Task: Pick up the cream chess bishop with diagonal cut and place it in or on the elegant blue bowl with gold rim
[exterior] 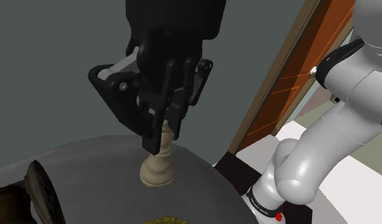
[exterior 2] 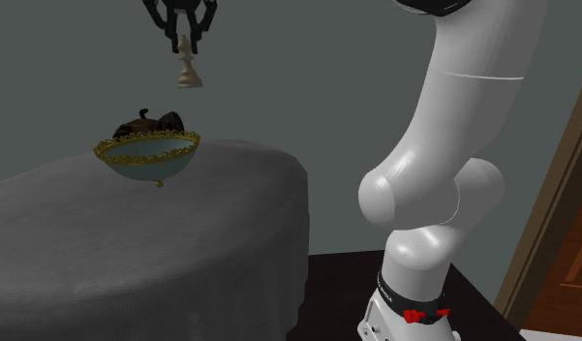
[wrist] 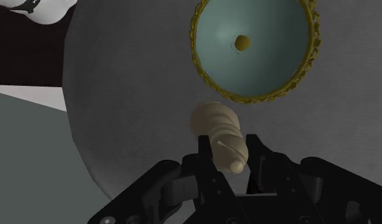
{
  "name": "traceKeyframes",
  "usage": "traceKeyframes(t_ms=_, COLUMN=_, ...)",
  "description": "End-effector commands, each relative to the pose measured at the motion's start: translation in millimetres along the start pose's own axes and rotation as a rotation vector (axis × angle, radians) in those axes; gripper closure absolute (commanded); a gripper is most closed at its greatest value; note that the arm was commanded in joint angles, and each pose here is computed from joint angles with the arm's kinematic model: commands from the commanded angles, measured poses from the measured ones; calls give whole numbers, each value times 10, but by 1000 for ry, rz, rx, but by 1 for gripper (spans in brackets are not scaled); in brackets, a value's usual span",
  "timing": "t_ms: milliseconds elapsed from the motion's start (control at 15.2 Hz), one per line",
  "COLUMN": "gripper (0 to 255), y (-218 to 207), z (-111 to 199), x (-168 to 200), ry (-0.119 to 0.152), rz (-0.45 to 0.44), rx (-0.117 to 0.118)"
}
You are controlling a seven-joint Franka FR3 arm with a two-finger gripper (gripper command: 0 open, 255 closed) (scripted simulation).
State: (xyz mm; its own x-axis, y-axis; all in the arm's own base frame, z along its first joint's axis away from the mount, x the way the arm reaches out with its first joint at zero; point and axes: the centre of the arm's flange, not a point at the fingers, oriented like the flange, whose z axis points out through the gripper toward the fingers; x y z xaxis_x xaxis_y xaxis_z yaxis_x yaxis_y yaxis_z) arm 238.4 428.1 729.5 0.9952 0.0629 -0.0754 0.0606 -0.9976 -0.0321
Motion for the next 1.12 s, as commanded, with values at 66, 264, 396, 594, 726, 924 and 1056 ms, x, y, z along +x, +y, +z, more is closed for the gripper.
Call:
traceKeyframes(t_ms=66, gripper=255, y=-240, z=-20, x=-321, ry=-1, rz=2, rx=0)
traceKeyframes(t_ms=264, gripper=255, y=-464, z=-30, x=-647, ry=-1, rz=2, rx=0)
traceKeyframes(t_ms=396, gripper=255, y=-614, z=-37, x=-864, ry=-1, rz=2, rx=0)
traceKeyframes(t_ms=594, gripper=255, y=-671, z=65, x=-944, ry=-1, rz=2, rx=0)
traceKeyframes(t_ms=726, gripper=255, y=-667, z=171, x=-936, ry=-1, rz=2, rx=0)
traceKeyframes(t_ms=924, gripper=255, y=-662, z=328, x=-924, ry=-1, rz=2, rx=0)
traceKeyframes(t_ms=1056, gripper=255, y=-659, z=434, x=-916, ry=-1, rz=2, rx=0)
